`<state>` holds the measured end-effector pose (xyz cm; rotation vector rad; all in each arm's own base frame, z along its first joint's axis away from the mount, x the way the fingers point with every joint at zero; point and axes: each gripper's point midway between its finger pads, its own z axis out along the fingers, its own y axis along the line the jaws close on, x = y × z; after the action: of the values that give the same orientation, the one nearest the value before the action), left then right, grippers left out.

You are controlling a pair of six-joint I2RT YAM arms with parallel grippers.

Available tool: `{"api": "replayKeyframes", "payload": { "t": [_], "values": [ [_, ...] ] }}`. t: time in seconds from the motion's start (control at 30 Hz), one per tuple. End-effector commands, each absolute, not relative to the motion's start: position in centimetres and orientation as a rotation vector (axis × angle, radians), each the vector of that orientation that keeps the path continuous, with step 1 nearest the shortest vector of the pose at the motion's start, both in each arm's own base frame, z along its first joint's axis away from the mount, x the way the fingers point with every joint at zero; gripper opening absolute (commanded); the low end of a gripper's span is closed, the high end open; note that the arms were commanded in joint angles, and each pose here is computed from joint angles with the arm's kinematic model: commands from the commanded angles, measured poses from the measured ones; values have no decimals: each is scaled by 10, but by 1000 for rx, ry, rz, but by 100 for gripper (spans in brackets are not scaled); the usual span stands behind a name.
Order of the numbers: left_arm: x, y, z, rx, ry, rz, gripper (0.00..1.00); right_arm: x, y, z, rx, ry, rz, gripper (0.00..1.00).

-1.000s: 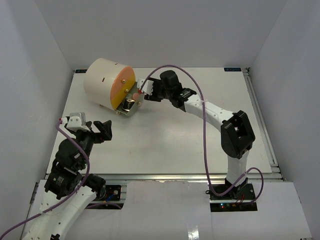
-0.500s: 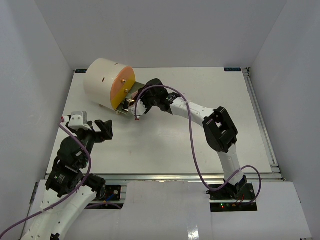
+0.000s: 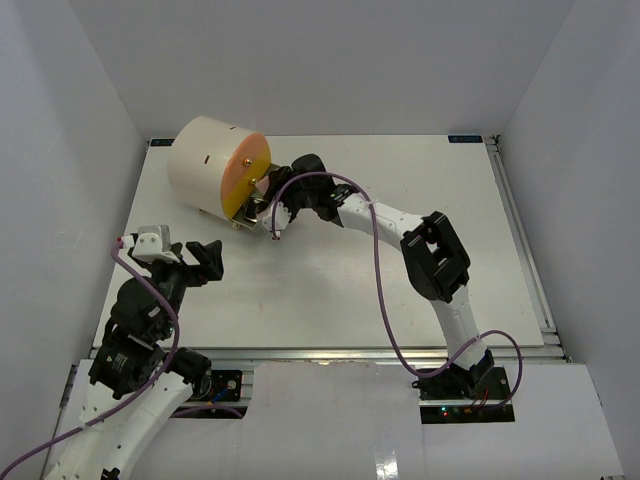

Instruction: Organize the makeup

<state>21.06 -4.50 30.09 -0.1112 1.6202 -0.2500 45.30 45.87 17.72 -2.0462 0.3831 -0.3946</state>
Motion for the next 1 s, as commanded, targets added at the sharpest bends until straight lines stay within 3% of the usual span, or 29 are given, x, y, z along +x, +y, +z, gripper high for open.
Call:
{"api": "replayKeyframes", "payload": {
  "t": [0.0,0.2,0.3,0.63,0.8,0.97],
  "values": [
    [210,-42,307,-129,1598,-249,98,458,476,213,-1938,317,-411,42],
    [209,-42,307,-128,1596,-253,98,457,480,192,-1977,297,-394,56],
    [209,-42,308,-129,1595,-254,98,456,481,186,-1992,292,-386,90],
    [211,-48,309,-111,1605,-273,98,452,471,223,-1942,365,-345,90],
    [220,-72,307,-5,1648,-336,98,443,451,272,-1838,526,-261,90],
    [237,-113,285,144,1767,-435,98,438,411,308,-1500,1045,2,90]
  ]
}}
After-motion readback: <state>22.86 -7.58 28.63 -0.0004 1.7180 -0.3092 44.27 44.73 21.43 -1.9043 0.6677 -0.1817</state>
